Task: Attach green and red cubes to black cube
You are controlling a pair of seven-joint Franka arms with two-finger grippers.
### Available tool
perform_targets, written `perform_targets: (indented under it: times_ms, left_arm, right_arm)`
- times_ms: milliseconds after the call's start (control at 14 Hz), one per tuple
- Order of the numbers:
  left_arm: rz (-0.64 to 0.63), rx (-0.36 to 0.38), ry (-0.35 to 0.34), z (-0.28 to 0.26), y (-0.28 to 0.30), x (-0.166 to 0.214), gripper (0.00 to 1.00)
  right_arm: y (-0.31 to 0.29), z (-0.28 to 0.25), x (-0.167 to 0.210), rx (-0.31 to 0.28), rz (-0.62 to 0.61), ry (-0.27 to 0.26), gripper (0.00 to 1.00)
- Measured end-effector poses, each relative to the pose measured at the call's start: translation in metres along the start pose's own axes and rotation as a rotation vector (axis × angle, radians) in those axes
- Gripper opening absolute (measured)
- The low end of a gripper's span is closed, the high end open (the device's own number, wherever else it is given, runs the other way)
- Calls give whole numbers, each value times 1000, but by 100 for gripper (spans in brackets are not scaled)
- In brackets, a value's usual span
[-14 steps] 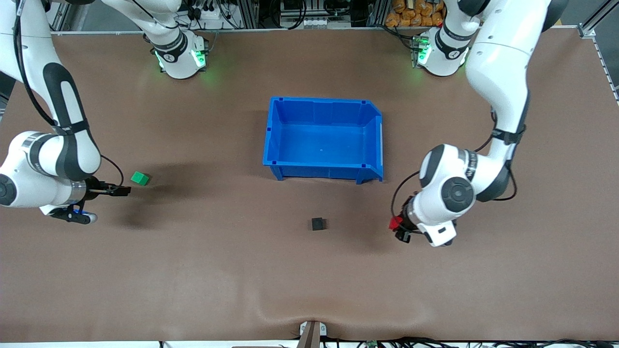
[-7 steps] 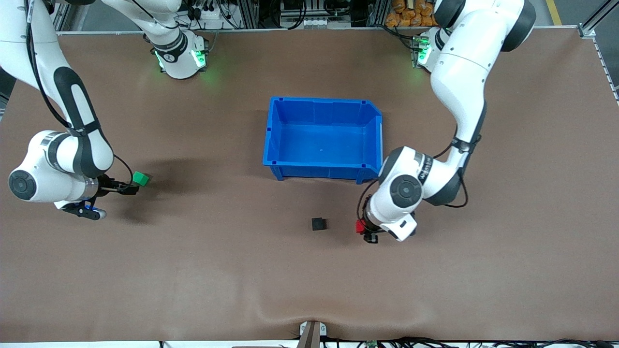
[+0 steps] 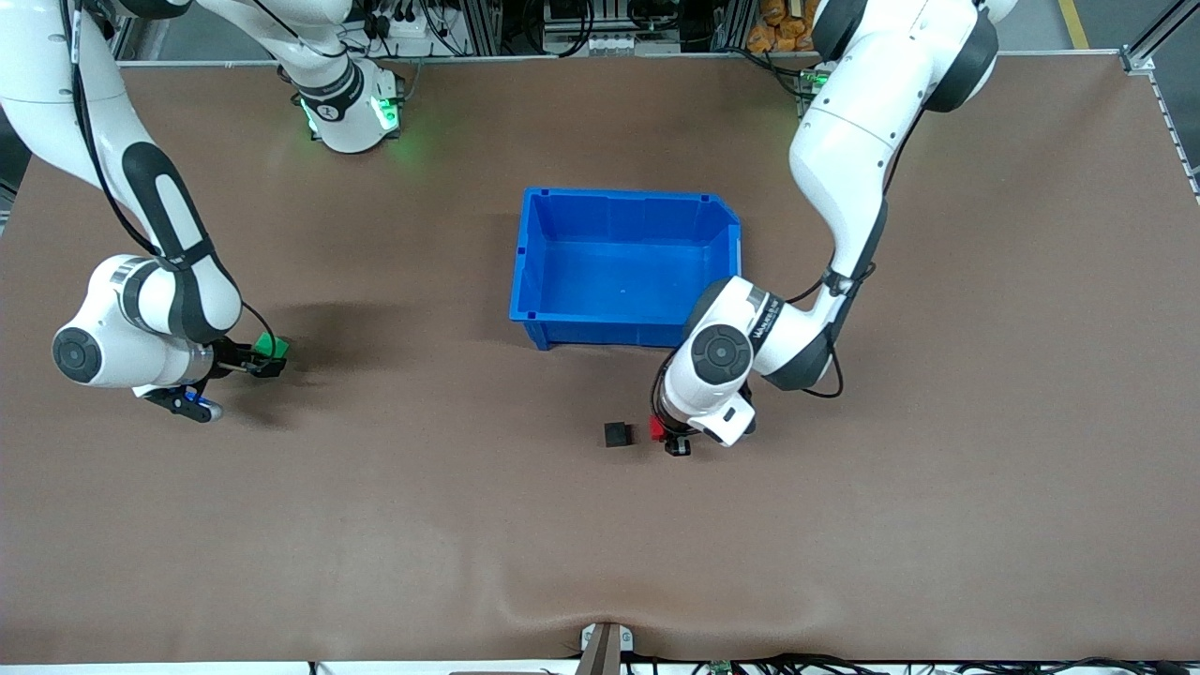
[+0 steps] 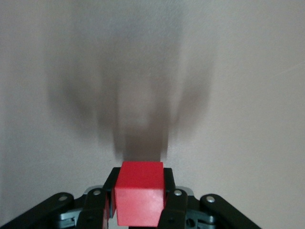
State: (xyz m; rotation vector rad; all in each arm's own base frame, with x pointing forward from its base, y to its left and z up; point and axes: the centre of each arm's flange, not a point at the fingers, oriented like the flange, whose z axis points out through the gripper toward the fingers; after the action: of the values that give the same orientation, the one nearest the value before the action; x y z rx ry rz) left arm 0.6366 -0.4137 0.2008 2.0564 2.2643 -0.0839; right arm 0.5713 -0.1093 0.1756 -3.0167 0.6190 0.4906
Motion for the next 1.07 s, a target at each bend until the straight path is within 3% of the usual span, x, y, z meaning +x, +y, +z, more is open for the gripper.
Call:
perform_targets:
  times_ms: [143, 214, 500, 714, 1071]
  left_arm:
    - [-5, 2, 3, 3, -3, -3, 40]
    - [-4, 4, 5, 5, -4, -4, 40]
    - [7, 14, 11, 15, -12, -10, 40]
    - [11, 9, 7, 17, -13, -12, 40]
    - [23, -14, -13, 13, -14, -24, 40]
  right_arm:
    - [0, 1, -1, -1, 21, -7, 42]
    - [0, 1, -1, -1, 27, -9, 40]
    - [0, 1, -6, -13, 62, -72, 40]
    - [-10, -30, -2, -22, 145, -121, 40]
    - [-45, -78, 4, 78, 281, -110, 40]
